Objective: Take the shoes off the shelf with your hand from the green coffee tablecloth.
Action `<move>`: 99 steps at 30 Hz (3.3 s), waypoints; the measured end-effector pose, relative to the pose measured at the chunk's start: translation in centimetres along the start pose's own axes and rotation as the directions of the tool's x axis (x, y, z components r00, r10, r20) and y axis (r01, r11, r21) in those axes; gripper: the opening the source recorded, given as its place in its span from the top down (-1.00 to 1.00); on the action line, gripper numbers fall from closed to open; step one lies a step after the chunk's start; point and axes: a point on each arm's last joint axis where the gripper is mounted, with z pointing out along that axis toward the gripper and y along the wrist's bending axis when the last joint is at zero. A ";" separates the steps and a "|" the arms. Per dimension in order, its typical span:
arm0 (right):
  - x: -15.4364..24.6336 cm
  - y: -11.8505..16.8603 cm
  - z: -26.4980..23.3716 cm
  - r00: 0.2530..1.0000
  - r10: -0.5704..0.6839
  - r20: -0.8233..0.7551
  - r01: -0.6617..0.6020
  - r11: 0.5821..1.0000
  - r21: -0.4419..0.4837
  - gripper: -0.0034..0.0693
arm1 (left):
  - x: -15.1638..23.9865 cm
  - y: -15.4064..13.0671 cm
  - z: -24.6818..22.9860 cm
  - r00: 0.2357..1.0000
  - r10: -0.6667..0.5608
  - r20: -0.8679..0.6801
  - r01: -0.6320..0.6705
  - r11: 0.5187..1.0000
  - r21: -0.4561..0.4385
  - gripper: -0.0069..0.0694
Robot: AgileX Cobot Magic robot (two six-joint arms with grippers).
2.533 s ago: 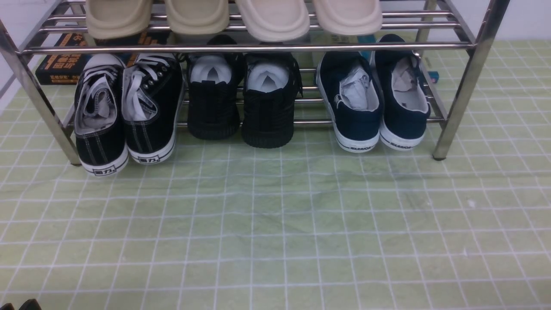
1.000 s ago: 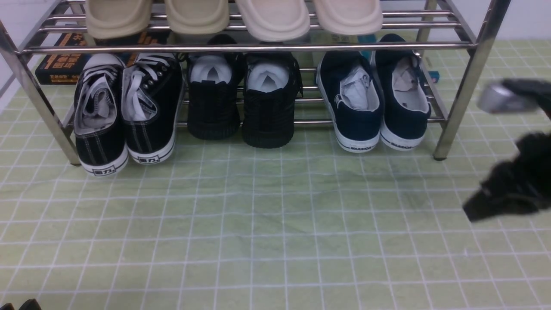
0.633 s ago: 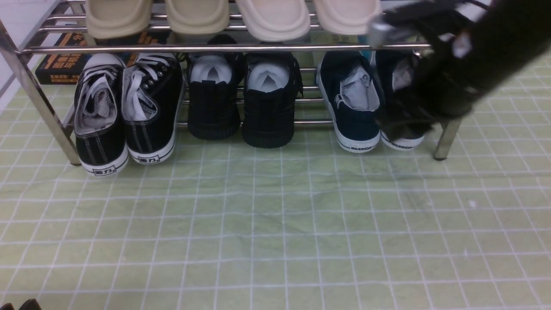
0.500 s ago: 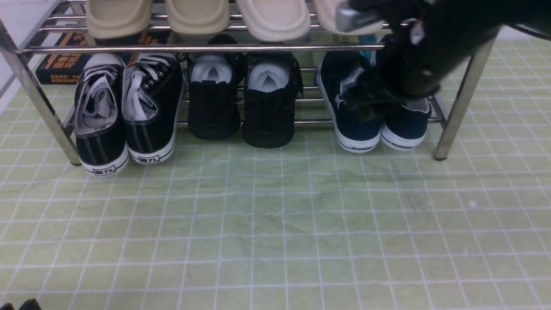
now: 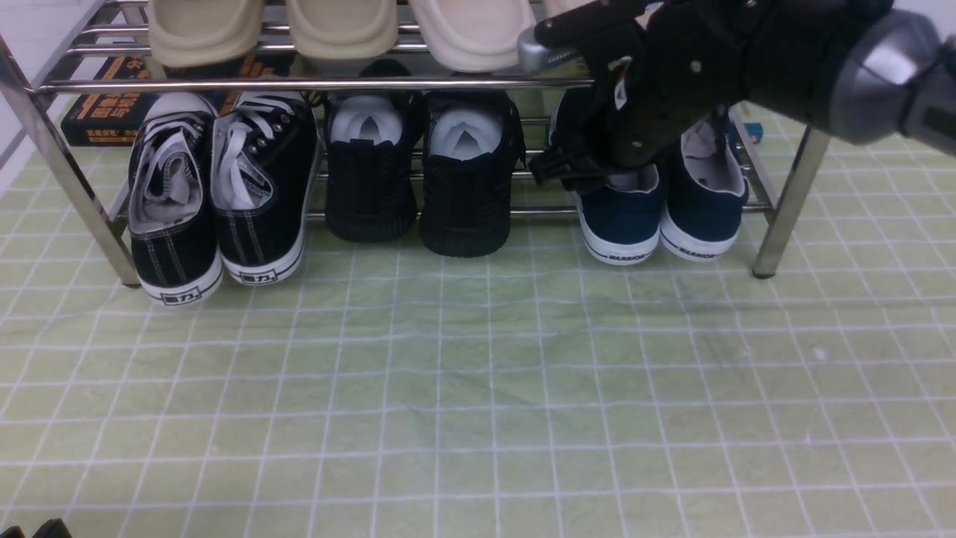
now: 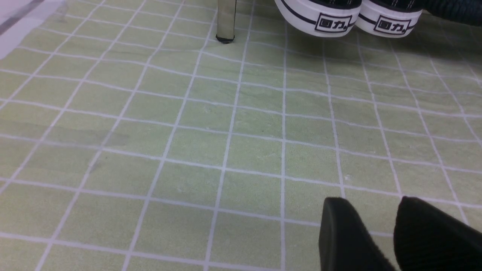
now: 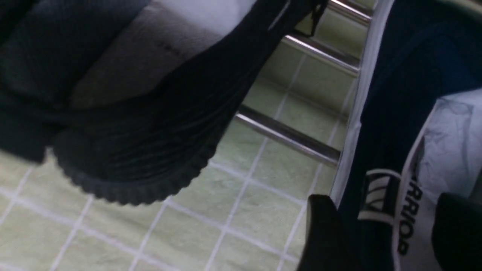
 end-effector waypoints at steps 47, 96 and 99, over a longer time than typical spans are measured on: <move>1.5 0.2 -8.9 0.962 0.110 -0.251 -0.136 0.987 -0.088 0.78 | 0.0 0.0 0.0 1.000 0.000 0.000 0.000 1.000 0.000 0.19; 11.7 13.1 -15.6 0.967 0.044 -0.252 -0.094 0.977 -0.191 0.78 | 0.0 0.0 0.0 1.000 0.001 0.000 -0.001 1.000 0.000 0.19; 11.8 14.8 -14.0 0.979 0.088 -0.184 -0.118 0.980 -0.161 0.78 | 0.0 0.0 0.0 1.000 0.001 0.000 -0.001 1.000 0.000 0.19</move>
